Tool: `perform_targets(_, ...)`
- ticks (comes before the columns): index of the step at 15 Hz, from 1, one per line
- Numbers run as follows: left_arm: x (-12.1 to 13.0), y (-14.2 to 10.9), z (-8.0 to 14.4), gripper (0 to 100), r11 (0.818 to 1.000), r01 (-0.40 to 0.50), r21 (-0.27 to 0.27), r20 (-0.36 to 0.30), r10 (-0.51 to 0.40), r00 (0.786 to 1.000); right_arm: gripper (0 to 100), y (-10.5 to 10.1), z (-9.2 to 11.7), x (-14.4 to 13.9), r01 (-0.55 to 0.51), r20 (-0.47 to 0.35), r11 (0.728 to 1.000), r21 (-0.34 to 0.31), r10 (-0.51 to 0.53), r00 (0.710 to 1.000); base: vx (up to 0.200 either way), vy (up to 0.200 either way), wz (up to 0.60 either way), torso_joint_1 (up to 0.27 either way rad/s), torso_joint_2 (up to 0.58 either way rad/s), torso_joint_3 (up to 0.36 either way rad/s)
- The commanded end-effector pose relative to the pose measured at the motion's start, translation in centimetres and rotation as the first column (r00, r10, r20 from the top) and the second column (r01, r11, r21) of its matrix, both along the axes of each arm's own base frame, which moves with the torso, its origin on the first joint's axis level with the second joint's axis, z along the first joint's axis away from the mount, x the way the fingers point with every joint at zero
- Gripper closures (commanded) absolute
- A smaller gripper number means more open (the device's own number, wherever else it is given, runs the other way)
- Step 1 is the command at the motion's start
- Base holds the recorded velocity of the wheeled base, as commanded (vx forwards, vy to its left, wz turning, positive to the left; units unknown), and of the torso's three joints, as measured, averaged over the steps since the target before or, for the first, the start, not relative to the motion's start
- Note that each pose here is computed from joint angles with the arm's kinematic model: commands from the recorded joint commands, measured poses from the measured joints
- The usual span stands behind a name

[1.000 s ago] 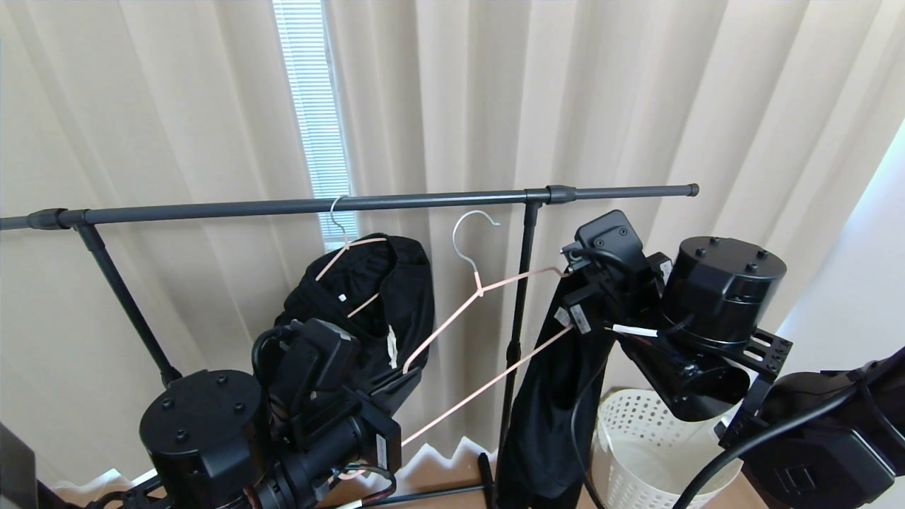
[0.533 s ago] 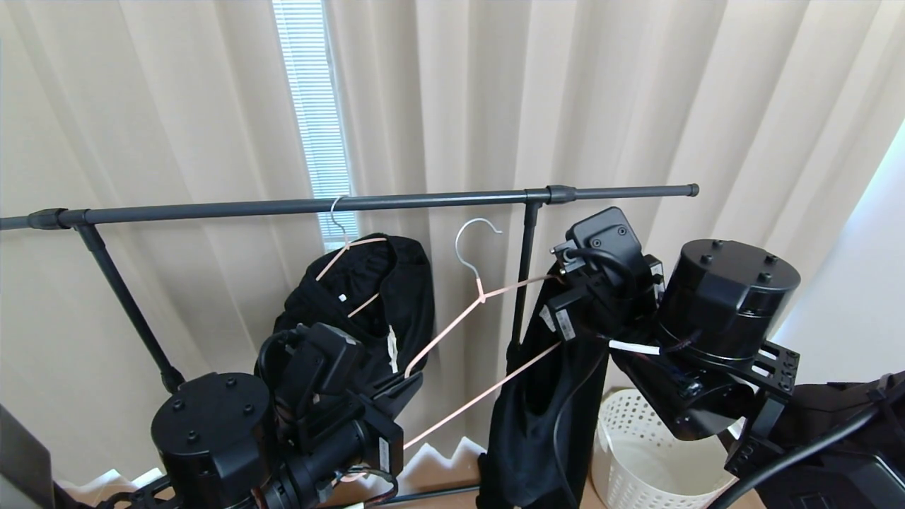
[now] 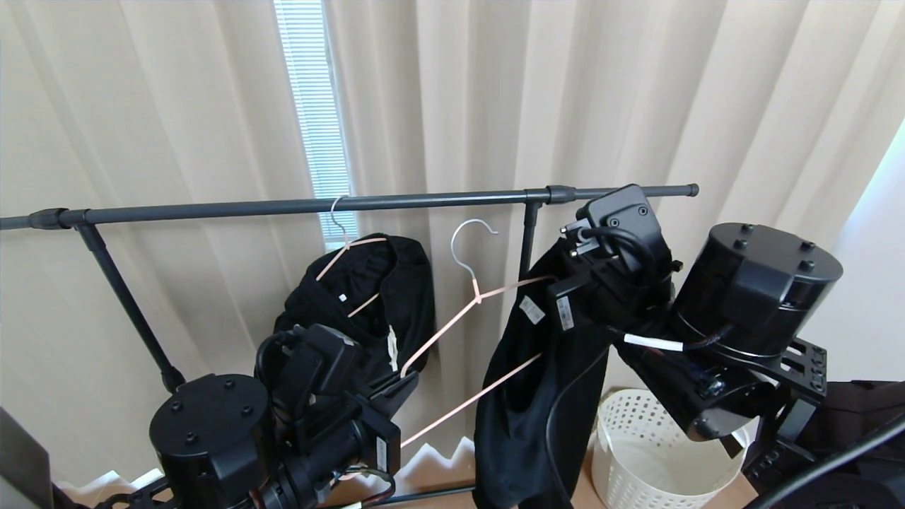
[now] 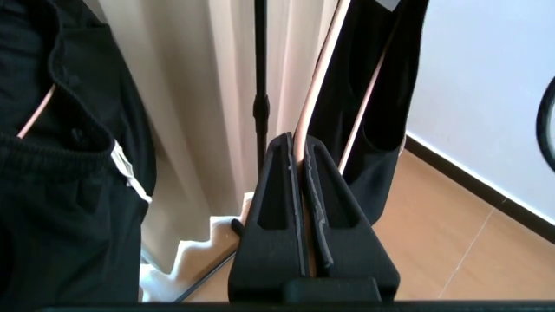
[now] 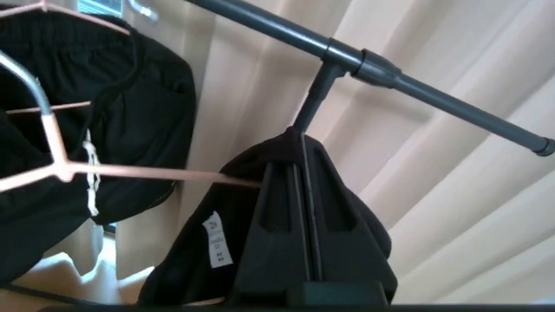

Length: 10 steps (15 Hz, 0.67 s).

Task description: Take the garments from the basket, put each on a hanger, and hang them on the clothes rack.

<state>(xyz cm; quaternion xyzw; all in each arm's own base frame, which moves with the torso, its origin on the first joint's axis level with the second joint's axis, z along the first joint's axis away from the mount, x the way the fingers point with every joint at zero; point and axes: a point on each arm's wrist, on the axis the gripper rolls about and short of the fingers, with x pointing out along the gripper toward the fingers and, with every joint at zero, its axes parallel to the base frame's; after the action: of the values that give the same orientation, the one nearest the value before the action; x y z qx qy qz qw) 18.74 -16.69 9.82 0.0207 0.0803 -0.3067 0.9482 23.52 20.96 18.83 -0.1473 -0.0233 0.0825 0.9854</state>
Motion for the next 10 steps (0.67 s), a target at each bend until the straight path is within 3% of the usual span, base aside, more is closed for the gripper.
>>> perform_targets(1, 0.1, 0.4, 0.3, 100, 1.000, -0.018, 0.007, 0.018, 0.018, 1.000, 100, -1.6, 0.8, 1.7, 0.075, 0.022, 0.997, 0.022, -0.075, 0.997, 0.000, 0.000, 0.00, 0.000, 0.00, 0.000)
perform_targets(8, 0.2, 1.7, 2.1, 100, 0.997, -0.062, -0.037, 0.076, 0.065, 0.995, 100, -2.3, 0.5, 2.7, 0.112, 0.015, 0.994, 0.017, -0.112, 0.994, 0.000, 0.000, 0.00, 0.000, 0.00, 0.000)
perform_targets(10, 0.4, 1.7, 2.1, 100, 0.997, -0.065, -0.040, 0.078, 0.068, 0.995, 100, -1.4, 0.3, 2.0, 0.075, 0.009, 0.997, 0.016, -0.075, 0.997, 0.000, 0.000, 0.00, 0.000, 0.00, 0.000)
